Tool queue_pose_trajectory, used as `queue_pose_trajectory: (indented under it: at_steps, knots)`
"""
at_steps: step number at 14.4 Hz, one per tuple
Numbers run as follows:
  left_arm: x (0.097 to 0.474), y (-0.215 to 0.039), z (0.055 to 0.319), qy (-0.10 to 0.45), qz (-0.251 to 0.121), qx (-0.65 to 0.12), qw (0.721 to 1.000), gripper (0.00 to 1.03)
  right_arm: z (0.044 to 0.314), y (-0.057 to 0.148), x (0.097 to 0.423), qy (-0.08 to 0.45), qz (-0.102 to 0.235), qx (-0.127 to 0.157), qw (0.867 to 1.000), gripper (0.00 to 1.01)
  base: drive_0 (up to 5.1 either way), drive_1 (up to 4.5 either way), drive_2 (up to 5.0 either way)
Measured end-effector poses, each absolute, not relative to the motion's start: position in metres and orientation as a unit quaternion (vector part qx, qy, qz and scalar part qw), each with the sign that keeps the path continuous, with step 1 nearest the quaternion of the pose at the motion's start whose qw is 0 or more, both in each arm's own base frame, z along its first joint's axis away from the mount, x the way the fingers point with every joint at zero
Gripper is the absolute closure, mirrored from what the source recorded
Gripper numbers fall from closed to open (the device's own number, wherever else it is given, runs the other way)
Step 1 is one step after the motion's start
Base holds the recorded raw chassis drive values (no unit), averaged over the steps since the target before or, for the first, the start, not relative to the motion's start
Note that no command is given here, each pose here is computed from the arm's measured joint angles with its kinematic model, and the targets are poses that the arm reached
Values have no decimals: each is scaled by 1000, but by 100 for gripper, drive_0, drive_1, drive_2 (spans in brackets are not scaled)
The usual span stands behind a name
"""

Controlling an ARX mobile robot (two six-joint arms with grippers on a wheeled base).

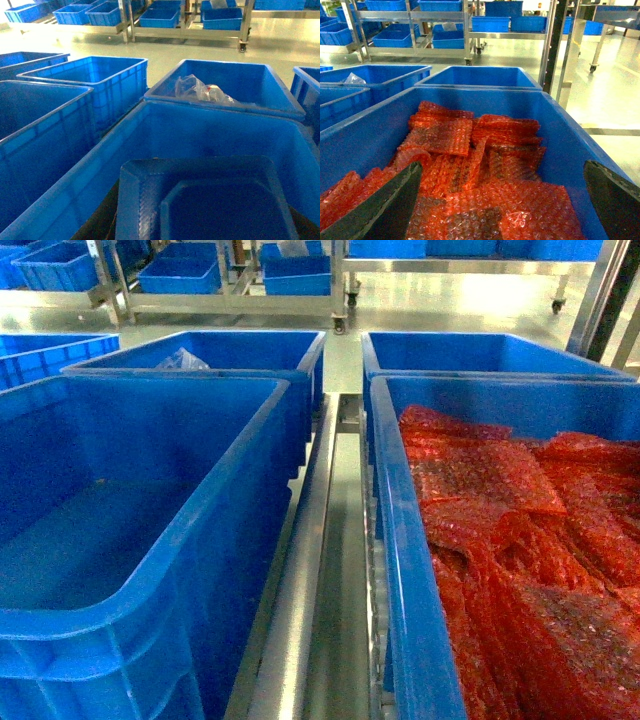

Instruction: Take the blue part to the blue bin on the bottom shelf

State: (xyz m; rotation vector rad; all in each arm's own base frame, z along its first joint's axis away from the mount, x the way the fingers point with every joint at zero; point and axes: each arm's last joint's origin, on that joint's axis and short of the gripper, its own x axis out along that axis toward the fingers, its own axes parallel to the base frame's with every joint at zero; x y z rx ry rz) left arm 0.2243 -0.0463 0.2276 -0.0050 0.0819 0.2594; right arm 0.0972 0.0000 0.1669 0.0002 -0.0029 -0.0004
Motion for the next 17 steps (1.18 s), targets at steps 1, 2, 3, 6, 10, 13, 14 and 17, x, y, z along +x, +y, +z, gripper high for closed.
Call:
queue_pose_trajectory:
  at_steps: [1, 2, 3, 6, 10, 13, 14, 17]
  knots:
    - [234, -47, 227, 42, 128, -3, 991, 59, 167, 0, 97, -1, 0, 0, 1000, 3, 0, 0, 0]
    - [240, -47, 227, 44, 127, -3, 991, 59, 167, 0, 97, -1, 0, 0, 1000, 3, 0, 0, 0]
    - [250, -50, 226, 53, 118, -3, 992, 59, 167, 0, 97, -1, 0, 0, 1000, 3, 0, 0, 0]
    - [261, -51, 228, 54, 109, -13, 992, 11, 167, 0, 97, -2, 0, 0, 1000, 3, 0, 0, 0]
    - [258, -45, 225, 17, 64, -18, 998, 15, 167, 0, 97, -1, 0, 0, 1000, 3, 0, 0, 0]
    - [229, -32, 209, 2, 4, -9, 1000, 42, 167, 0, 97, -2, 0, 0, 1000, 3, 0, 0, 0]
    - [223, -29, 205, 4, 2, -8, 1000, 51, 167, 0, 97, -1, 0, 0, 1000, 3, 0, 0, 0]
    - [203, -21, 195, 4, 2, -8, 1000, 79, 167, 0, 97, -1, 0, 0, 1000, 3, 0, 0, 0]
